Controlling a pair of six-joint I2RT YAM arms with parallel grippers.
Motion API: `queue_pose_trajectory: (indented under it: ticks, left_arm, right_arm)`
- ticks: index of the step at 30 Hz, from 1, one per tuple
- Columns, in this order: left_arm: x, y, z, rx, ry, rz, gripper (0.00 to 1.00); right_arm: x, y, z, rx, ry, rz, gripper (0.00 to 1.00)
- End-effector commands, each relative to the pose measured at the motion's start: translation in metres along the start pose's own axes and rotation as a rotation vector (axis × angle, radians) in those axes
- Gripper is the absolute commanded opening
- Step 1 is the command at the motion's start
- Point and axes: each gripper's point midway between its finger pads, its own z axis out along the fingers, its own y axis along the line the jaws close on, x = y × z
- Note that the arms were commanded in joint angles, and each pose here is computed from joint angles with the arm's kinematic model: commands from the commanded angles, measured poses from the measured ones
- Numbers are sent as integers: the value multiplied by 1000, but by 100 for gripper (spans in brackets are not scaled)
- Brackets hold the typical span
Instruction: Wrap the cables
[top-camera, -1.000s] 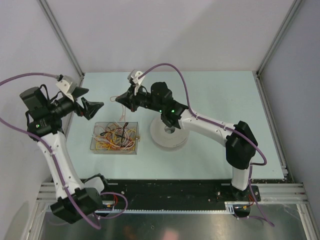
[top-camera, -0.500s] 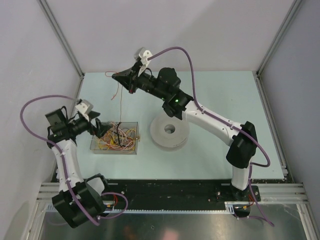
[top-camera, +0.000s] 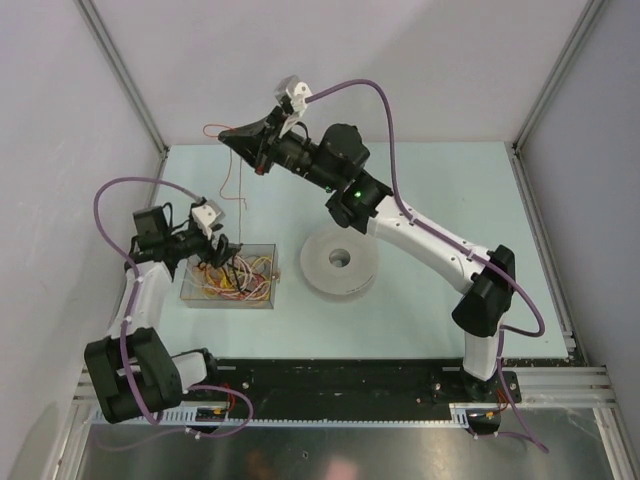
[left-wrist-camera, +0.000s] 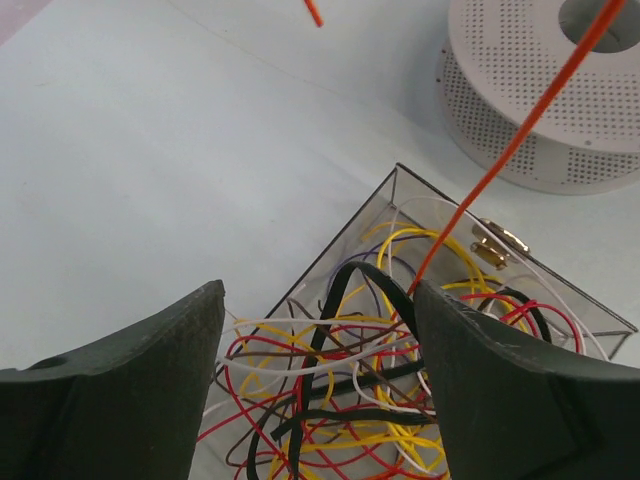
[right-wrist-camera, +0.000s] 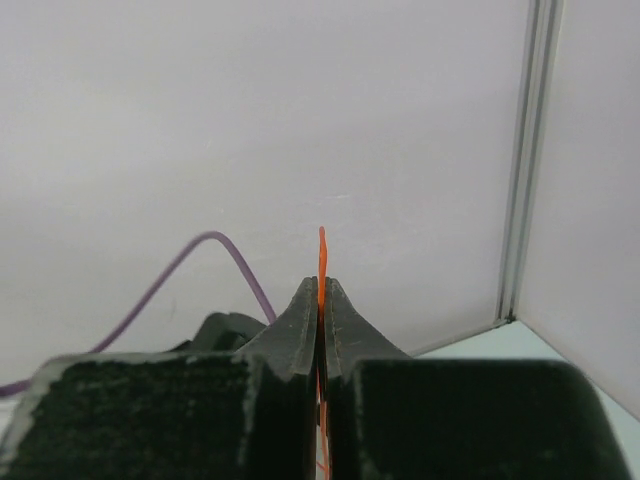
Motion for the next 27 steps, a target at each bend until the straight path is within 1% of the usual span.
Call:
queue_pose_trajectory:
  ticks: [1,5,9,19,24,27]
  left_arm:
    - [9,18,11,-58,50,90,77]
    - [29,23,12,-87,119,118,68]
    - [48,22,9,-101,176,143,65]
    - [83,18,3,-113,290,184,66]
    - [84,20,1,-123,305,185,67]
    - [76,24,-1,-141,298,169,71]
  right_arm:
    - [-60,11,-1,-16,-125,-7,0]
    - [-76,11,-3,-12,-153,-19,0]
    - [-106,6,-7,5,-206,-36,0]
    - [-183,2,-25,48,-350,-97,0]
    - [-214,-8,-39,86,-406,-155,0]
    - [-229,-16,-50,111,-424,-192,0]
